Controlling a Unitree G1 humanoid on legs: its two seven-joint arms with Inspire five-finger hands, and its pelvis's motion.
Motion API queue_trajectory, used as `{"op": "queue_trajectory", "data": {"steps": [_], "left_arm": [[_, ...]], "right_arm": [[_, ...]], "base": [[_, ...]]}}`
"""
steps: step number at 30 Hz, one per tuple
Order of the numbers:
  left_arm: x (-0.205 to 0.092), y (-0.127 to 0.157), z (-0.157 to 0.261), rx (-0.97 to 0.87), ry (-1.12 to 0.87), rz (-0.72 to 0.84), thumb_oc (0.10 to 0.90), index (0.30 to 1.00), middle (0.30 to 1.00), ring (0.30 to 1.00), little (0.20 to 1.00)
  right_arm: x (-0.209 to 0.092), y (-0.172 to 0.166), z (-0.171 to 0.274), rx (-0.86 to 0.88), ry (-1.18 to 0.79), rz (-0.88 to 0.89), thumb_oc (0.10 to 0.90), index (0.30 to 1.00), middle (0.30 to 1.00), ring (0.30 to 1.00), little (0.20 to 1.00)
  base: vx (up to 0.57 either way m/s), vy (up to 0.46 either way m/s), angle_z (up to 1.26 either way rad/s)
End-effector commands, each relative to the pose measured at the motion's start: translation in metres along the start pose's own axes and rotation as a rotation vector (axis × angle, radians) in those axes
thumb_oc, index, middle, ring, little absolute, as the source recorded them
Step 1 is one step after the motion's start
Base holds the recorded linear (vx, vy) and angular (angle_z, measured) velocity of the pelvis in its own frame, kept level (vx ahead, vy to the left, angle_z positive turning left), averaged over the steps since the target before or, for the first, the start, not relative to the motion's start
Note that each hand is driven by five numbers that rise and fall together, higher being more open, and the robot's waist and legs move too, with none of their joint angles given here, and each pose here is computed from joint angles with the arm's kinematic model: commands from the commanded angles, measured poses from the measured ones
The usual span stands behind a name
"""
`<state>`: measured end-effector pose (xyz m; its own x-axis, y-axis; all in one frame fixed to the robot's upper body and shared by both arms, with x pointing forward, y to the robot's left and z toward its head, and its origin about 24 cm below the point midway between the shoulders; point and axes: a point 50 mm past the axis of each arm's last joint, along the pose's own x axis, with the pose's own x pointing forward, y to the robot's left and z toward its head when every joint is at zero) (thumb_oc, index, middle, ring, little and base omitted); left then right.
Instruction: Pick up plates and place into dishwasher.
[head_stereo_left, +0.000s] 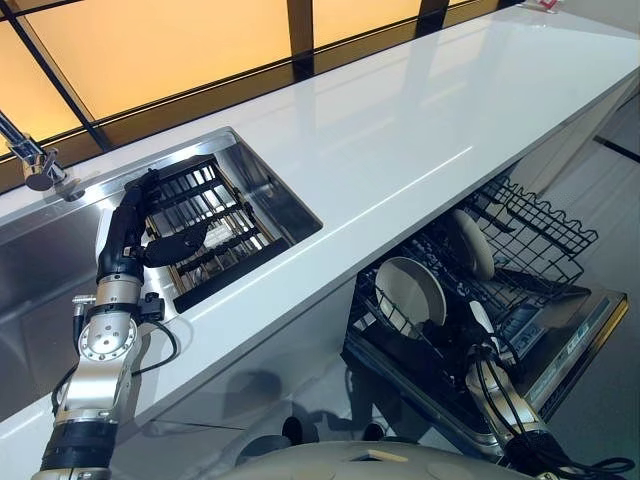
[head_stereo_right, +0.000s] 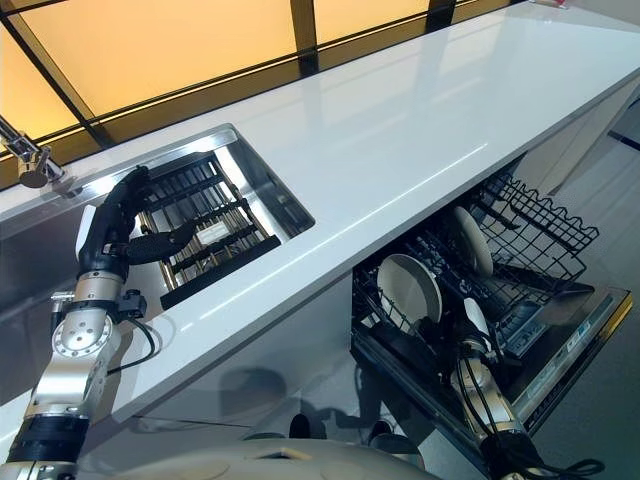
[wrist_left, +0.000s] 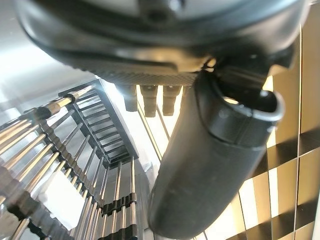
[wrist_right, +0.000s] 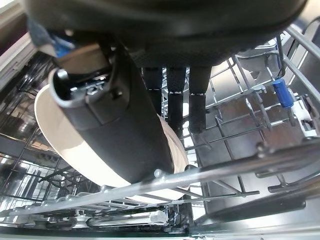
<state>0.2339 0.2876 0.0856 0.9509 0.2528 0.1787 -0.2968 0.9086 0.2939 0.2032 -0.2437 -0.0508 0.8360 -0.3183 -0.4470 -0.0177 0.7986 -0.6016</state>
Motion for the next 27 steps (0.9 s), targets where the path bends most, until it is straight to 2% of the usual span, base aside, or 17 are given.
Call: {"op": "queue_trajectory", "data": {"steps": [1,14,22,27], "left_arm": [[0.022,0.005,0.043,-0.042,-0.237,0.039,0.800,0.900,0.900,0.900,0.900],[0.014,0.016,0.037,-0.030,-0.222,0.079,0.800,0.900,0.900,0.900,0.900],[0.015,0.020,0.037,-0.027,-0.221,0.088,0.800,0.900,0.900,0.900,0.900],[0.017,0.022,0.037,-0.020,-0.224,0.087,0.800,0.900,0.900,0.900,0.900]], "right_arm": [[0.002,-0.032,0.086,0.117,-0.411,-0.143,0.800,0.900,0.900,0.900,0.900],[-0.021,-0.078,0.097,0.351,-0.602,-0.339,0.800,0.900,0.900,0.900,0.900],[-0.026,-0.093,0.098,0.390,-0.636,-0.392,0.800,0.900,0.900,0.900,0.900],[-0.033,-0.110,0.101,0.443,-0.684,-0.493,0.800,0.900,0.900,0.900,0.900]], "base": [[0.00,0.000,0.00],[0.00,-0.001,-0.03],[-0.01,-0.011,-0.04],[-0.02,-0.022,-0.09]]}}
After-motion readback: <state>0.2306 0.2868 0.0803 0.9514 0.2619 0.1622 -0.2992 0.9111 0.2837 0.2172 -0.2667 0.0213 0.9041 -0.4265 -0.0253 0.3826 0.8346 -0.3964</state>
